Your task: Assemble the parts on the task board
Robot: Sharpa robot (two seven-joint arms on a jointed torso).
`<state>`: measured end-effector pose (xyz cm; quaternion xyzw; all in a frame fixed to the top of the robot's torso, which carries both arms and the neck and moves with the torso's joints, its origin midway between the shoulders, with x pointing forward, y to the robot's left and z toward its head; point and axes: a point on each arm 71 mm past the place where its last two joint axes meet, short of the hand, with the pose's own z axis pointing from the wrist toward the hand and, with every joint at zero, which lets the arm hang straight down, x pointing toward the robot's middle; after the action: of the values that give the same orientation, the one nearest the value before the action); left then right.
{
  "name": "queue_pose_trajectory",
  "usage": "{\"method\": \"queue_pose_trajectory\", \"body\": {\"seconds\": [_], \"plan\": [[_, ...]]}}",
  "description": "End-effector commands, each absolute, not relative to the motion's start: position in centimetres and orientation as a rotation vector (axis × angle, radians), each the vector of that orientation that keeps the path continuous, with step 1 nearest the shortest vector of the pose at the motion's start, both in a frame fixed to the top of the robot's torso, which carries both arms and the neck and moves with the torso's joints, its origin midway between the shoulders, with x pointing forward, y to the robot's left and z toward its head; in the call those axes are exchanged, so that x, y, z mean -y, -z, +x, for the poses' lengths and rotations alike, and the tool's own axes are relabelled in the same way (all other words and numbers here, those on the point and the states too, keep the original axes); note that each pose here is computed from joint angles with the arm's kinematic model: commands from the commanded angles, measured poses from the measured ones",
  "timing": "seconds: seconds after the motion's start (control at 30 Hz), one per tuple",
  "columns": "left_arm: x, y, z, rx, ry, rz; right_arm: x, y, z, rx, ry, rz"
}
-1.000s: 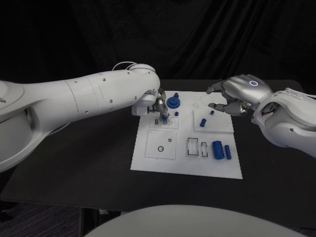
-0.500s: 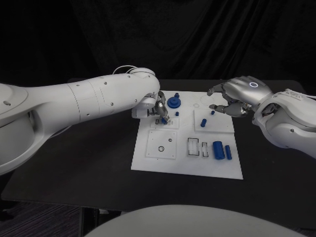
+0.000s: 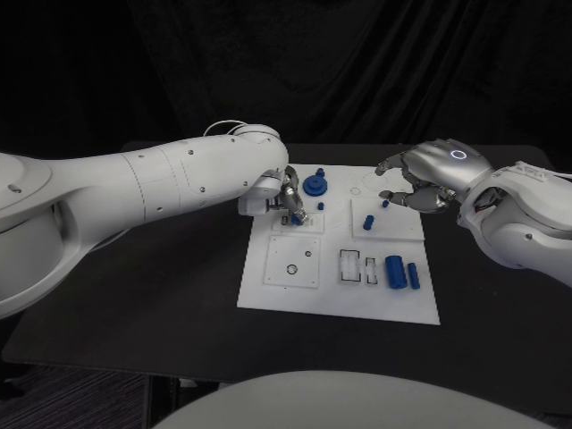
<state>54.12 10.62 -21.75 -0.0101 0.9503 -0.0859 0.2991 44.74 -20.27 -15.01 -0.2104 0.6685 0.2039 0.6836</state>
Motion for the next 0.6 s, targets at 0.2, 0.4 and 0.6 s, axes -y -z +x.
{"method": "queue_pose_trajectory", "body": {"seconds": [0.2,0.4,0.6], "plan": [[-10.54,22.19,53.98,-2.532,0.246,-0.031,20.46,15.21,44.82,-1.521,-0.439,-0.455],[-10.58,22.27,53.99,-2.533,0.246,-0.033,20.49,15.25,44.84,-1.527,-0.438,-0.452],[-10.49,22.40,53.96,-2.535,0.246,-0.033,20.46,15.29,44.85,-1.531,-0.437,-0.452]]}}
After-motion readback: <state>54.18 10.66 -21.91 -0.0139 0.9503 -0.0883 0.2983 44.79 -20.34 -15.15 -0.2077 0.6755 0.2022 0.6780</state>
